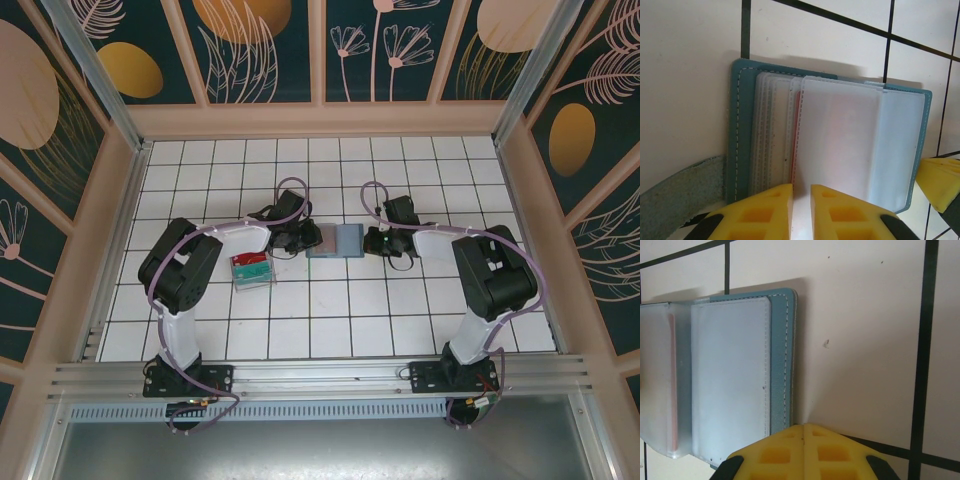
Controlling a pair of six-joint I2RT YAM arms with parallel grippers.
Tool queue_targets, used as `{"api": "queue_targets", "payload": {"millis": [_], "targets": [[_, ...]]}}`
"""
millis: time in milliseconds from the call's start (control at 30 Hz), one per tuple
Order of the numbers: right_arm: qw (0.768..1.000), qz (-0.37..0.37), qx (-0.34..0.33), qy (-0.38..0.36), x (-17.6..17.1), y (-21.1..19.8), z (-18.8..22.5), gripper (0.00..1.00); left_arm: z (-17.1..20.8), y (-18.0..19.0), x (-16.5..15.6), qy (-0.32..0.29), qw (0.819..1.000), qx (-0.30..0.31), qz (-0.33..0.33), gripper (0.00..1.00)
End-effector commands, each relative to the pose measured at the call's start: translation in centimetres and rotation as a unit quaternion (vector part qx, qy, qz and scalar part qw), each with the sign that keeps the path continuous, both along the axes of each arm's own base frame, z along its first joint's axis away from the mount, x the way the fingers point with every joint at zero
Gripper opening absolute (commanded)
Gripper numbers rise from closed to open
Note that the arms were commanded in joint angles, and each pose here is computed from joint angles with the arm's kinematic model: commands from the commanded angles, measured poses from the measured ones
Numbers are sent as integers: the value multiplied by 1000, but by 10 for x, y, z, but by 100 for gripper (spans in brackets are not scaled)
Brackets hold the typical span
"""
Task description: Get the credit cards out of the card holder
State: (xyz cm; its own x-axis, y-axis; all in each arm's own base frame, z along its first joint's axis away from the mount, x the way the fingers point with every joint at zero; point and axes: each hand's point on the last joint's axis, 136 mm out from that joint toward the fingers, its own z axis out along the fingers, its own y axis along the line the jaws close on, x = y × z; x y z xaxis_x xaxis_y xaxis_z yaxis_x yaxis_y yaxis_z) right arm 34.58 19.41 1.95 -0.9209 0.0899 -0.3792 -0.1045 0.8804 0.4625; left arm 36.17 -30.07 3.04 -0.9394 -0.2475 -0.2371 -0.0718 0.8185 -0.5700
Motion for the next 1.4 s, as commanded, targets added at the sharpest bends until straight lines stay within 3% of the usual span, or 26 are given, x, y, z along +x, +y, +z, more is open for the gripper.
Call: {"api": "queue_targets", "payload": {"millis": [0,233,433,567,1167,1367], "targets": [[1000,0,11,8,4,3,2,0,1,-10,1,-2,1000,-15,-16,17],[1000,1,12,11,3,4,1,0,5,-18,0,-5,999,-29,-27,20],[1000,1,14,11,3,5,1,0,10,-25,1,-7,998,-48,-33,35],[1000,0,14,13,2,4,0,0,17,-31,2,-15,997,-61,-37,40],[1000,-6,15,7,5,3,5,1,64,-82,0,-46,981,-153,-109,38],[1000,-6,17,2,9,4,10,4,70,-70,-1,-57,984,-135,-100,38]]}}
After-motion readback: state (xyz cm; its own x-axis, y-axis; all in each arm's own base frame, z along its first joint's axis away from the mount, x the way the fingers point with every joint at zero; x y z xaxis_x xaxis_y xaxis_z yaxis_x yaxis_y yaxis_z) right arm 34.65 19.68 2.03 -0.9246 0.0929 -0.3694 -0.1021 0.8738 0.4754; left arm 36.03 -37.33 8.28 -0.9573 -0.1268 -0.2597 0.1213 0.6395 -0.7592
